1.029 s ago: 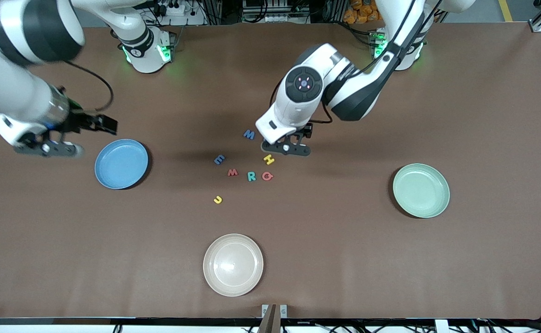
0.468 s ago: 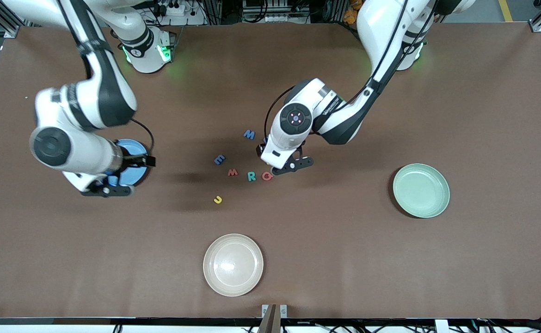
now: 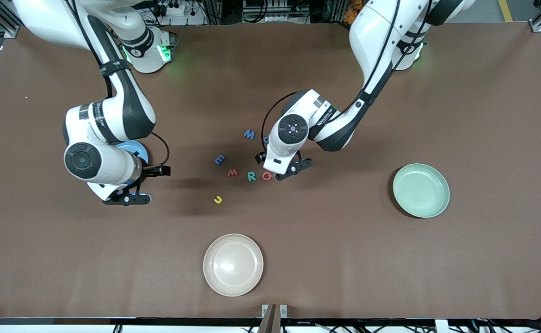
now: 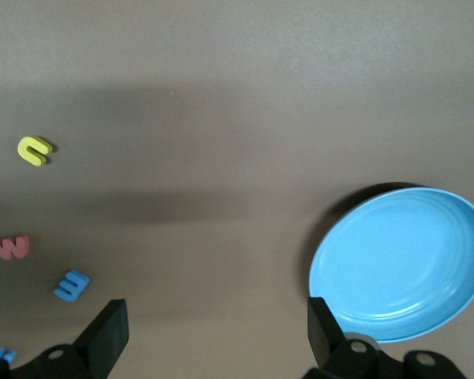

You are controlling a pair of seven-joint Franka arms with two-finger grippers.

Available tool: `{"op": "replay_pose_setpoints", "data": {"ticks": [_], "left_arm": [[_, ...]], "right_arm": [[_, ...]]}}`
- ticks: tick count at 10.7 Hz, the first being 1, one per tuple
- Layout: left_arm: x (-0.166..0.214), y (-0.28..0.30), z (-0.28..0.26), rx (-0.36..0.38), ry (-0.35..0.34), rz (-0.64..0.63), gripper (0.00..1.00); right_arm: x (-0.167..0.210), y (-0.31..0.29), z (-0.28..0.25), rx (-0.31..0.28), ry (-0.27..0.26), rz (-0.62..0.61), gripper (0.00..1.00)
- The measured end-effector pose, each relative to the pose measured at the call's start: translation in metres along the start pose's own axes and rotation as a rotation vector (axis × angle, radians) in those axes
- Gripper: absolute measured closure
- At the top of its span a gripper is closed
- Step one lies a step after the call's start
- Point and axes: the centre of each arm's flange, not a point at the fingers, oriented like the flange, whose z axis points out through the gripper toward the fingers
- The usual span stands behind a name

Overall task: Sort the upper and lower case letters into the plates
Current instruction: 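Reach the left gripper to the yellow H while the right gripper reaches the u, then grasp the yellow H with the left gripper while the right gripper grasps the u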

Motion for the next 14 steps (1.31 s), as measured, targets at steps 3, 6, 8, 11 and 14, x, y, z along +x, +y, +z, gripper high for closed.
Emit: {"op": "replay_pose_setpoints", "data": {"ticks": [3,6,8,11,14], "left_arm": [[0.001,0.005,0.006,-0.04,0.005,-0.064,0.0],[-0.013,0.014,0.033,-0.065,-0.005,-0.13,0.0],[-0.021,0.017,0.056,-0.069,-0.002,-0.191,0.0],[-0.019,0.016,0.065,-0.062,0.017,-0.209,0.0],[-0.019,0.012,0.074,-0.038,0.038,-0.203,0.0]], "right_arm": [[-0.001,-0.021,0.008,-0.002,0.013,0.038,0.0],[0.006,-0.036,0.023,0.062,0.029,0.147,0.0],[0.015,-0.045,0.039,0.106,0.053,0.216,0.0],[0.022,-0.065,0.067,0.142,0.057,0.383,0.0],[0.023,-0.094,0.081,0.159,0.06,0.547,0.0]]}}
